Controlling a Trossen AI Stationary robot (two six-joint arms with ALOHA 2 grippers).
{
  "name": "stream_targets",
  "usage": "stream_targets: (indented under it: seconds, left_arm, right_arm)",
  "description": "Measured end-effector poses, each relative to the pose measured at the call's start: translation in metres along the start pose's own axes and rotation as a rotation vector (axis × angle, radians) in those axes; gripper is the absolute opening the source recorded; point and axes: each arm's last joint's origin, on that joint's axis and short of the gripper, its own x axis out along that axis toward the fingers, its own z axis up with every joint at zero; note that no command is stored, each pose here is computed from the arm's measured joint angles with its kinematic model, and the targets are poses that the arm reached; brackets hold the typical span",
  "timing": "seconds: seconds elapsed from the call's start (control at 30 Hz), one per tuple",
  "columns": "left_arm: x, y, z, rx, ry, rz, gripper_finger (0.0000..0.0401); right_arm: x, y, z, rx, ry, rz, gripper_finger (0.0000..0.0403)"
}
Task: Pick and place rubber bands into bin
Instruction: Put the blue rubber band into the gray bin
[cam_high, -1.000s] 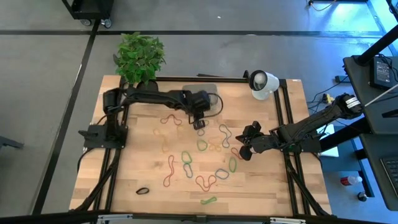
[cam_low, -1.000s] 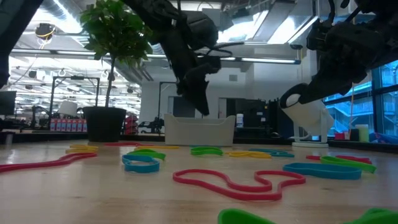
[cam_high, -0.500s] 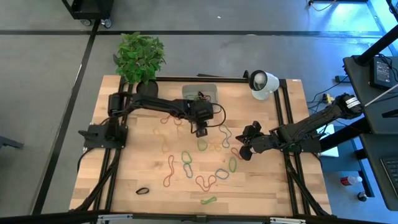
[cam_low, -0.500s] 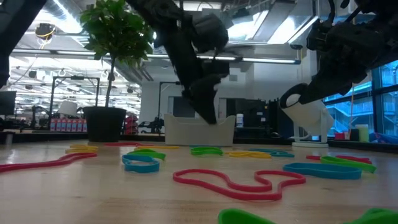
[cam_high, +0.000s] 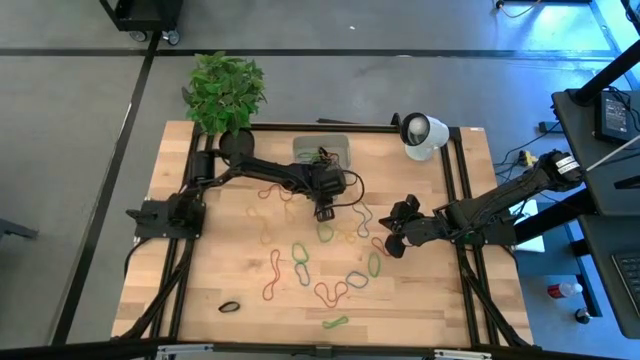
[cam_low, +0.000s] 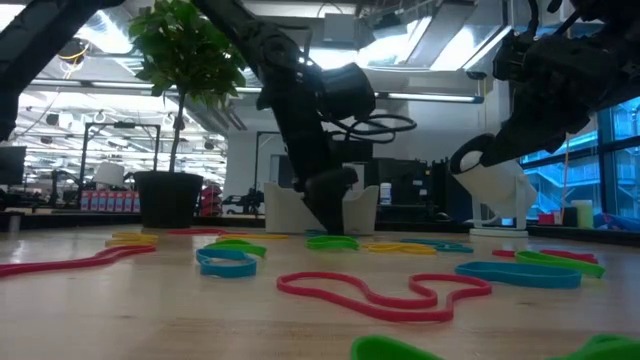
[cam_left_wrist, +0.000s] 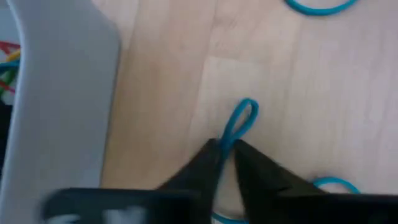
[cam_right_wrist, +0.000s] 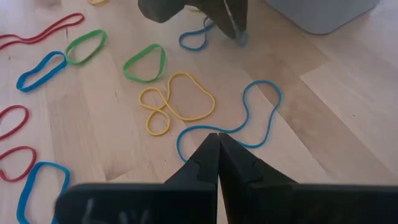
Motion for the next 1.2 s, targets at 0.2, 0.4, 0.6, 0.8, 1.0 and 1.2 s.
stream_targets:
  seconds: [0.2,0.4,0.6,0.8,1.0,1.2]
  left_arm:
    - [-0.020,-0.015,0.002,0.047,-0.012,0.001,0.0004]
    - [-0.069,-0.025,0.022,0.112,-0.129,0.072,0.0003]
    - [-0.119,-0.018,0.036,0.139,-0.249,0.217,0.0002]
    - [-0.153,0.017,0.046,0.091,-0.338,0.304,0.0002]
    - [-0.147,0.063,0.047,0.025,-0.333,0.306,0.0002]
    - [-0.099,0.099,0.041,-0.072,-0.235,0.201,0.0002]
  right_arm:
    - [0.000,0.000,0.000,0.001,0.000,0.001,0.0007]
    - [0.000,0.000,0.000,0.002,-0.001,0.001,0.0007]
    - [0.001,0.000,-0.001,-0.002,0.004,-0.003,0.0007]
    - [0.003,0.001,-0.002,-0.006,0.010,-0.008,0.0007]
    - [0.004,0.001,-0.002,-0.008,0.012,-0.010,0.0007]
    - [0.004,0.001,-0.002,-0.009,0.012,-0.010,0.0007]
